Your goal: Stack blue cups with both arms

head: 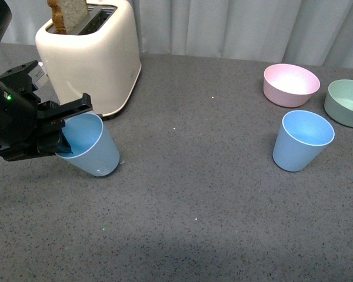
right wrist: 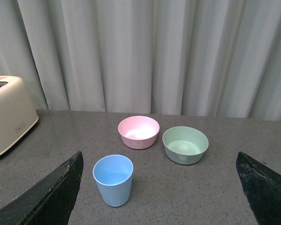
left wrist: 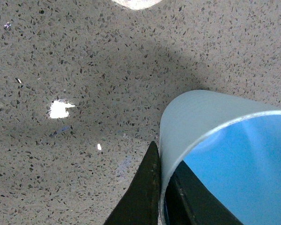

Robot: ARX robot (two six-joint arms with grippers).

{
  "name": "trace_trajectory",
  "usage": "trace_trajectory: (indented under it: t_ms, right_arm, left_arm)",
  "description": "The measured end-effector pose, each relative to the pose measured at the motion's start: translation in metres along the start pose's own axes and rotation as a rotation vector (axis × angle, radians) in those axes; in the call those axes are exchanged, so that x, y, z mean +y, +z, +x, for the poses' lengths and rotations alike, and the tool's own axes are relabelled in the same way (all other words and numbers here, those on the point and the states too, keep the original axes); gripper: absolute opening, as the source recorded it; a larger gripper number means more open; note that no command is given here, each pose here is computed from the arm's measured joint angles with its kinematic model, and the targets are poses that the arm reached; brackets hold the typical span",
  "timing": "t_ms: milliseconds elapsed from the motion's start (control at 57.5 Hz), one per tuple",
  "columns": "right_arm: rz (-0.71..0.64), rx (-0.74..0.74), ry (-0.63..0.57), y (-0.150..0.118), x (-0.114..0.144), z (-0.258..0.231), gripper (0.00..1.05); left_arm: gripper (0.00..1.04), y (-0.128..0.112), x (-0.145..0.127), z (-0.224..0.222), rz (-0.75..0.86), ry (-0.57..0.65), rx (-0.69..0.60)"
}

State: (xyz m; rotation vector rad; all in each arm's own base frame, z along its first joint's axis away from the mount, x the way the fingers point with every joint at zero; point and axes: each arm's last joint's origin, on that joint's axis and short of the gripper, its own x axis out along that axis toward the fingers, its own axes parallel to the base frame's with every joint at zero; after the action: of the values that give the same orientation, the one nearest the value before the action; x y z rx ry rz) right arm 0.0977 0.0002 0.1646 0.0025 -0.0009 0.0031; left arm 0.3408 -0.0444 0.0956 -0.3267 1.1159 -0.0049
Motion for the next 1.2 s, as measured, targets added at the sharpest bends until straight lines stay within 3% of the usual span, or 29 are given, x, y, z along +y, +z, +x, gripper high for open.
trace_trajectory:
  t_ms: [226, 365, 574, 1113, 1200]
  right_arm:
    - [0.0, 0.0, 0.0, 0.0, 0.0, 0.0, 0.95]
    - [0.0, 0.0, 0.0, 0.0, 0.0, 0.0, 0.95]
    - [0.0, 0.0, 0.0, 0.0, 0.0, 0.0, 0.95]
    - [0.0, 0.0, 0.0, 0.0, 0.0, 0.0, 0.95]
    - [0.0, 0.0, 0.0, 0.0, 0.0, 0.0, 0.95]
  left_arm:
    - [0.04, 0.002, -0.028, -0.006, 0.056, -0.029, -0.023]
    - [0.04, 0.004, -0.08, -0.002, 0.107, -0.099, -0.06]
    - [0.04, -0.016, -0.126, 0.02, 0.171, -0.108, 0.022]
    - [0.04, -0.012, -0.137, 0.033, 0.136, -0.051, 0.028]
    - [0.15, -0.011, -0.137, 0.033, 0.129, -0.053, 0.029]
